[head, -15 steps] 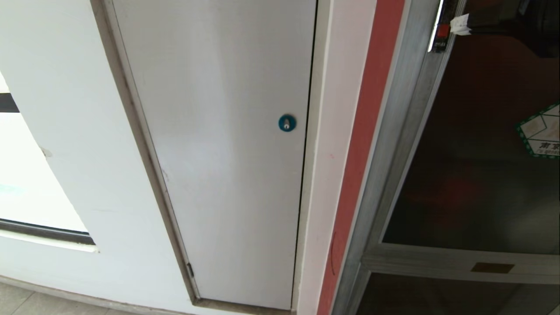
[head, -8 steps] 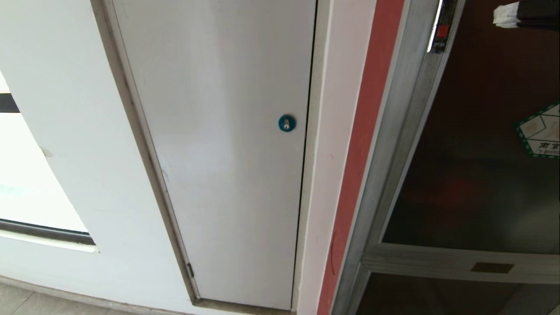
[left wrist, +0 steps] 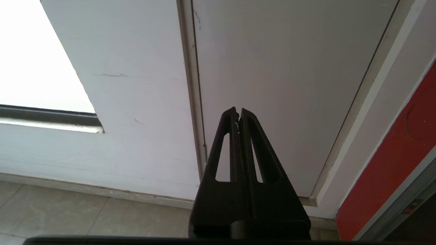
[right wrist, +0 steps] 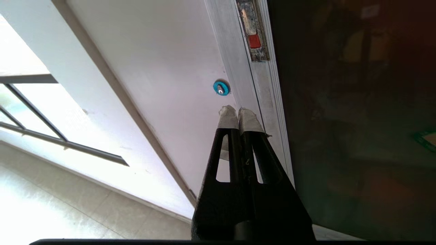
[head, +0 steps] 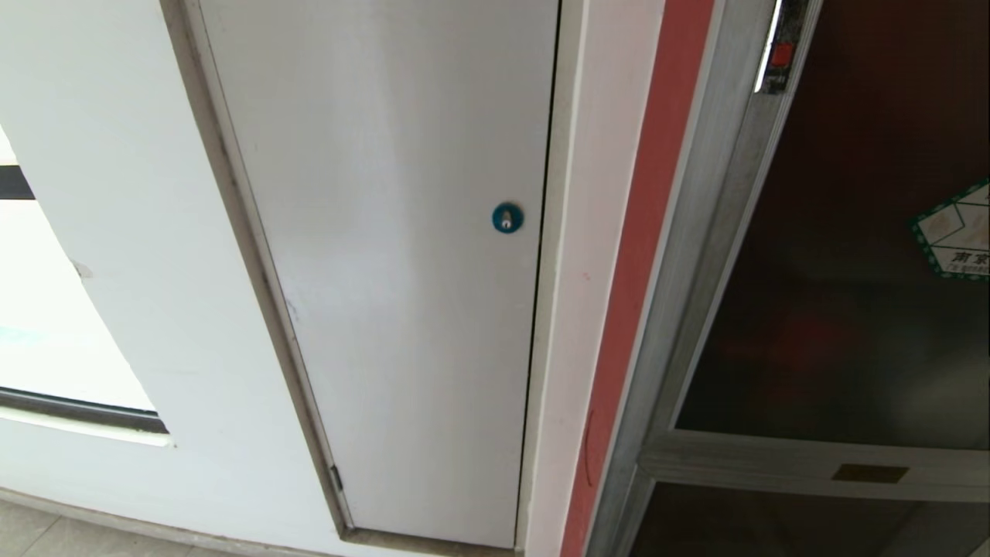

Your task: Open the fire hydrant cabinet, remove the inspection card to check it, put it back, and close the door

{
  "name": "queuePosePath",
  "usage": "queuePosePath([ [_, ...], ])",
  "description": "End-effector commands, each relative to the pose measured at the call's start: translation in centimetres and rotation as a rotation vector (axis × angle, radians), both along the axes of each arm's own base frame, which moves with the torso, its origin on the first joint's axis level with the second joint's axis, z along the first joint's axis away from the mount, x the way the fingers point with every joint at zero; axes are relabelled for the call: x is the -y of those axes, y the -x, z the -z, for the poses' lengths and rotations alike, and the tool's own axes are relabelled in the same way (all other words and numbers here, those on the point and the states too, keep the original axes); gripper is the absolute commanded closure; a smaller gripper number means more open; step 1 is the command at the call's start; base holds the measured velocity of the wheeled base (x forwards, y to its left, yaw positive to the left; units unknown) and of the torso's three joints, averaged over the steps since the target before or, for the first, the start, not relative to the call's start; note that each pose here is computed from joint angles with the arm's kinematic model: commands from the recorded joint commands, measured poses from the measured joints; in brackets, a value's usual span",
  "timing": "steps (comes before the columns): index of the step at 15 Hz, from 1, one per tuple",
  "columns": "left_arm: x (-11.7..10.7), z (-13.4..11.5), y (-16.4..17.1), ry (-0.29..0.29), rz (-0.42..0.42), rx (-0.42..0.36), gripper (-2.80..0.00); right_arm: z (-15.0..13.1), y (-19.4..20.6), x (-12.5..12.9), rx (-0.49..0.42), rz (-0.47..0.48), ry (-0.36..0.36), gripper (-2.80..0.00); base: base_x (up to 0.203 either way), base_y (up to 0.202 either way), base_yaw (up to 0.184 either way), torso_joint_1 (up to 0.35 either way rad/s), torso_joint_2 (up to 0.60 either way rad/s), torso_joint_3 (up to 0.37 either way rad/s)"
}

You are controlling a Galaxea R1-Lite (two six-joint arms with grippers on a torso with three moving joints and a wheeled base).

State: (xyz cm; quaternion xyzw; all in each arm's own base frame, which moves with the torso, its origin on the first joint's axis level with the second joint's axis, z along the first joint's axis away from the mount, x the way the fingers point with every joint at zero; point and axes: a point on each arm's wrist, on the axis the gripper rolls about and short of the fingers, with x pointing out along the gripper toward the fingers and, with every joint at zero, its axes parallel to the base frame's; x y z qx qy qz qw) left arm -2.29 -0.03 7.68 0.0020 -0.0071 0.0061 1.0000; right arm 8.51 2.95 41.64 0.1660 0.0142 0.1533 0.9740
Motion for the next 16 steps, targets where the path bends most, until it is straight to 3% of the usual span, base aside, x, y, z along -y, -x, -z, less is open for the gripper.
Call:
queuePosePath([
  [1, 0.0, 0.2, 0.0, 0.000, 0.000, -0.005, 0.00, 0.0, 2.9, 1.0, 0.053, 0.000, -0.020, 0.00, 0.000, 0.000, 0.000, 0.000, 0.00, 0.000],
  [11, 0.0, 0.2, 0.0, 0.001, 0.000, -0.005, 0.00, 2.9, 11.3, 4.0, 0.183, 0.012, -0.043, 0.00, 0.000, 0.000, 0.000, 0.000, 0.00, 0.000],
  [16, 0.0, 0.2, 0.0, 0.000, 0.000, -0.005, 0.00, 5.0, 15.4, 4.6, 0.256, 0.114, -0.041, 0.00, 0.000, 0.000, 0.000, 0.000, 0.00, 0.000],
])
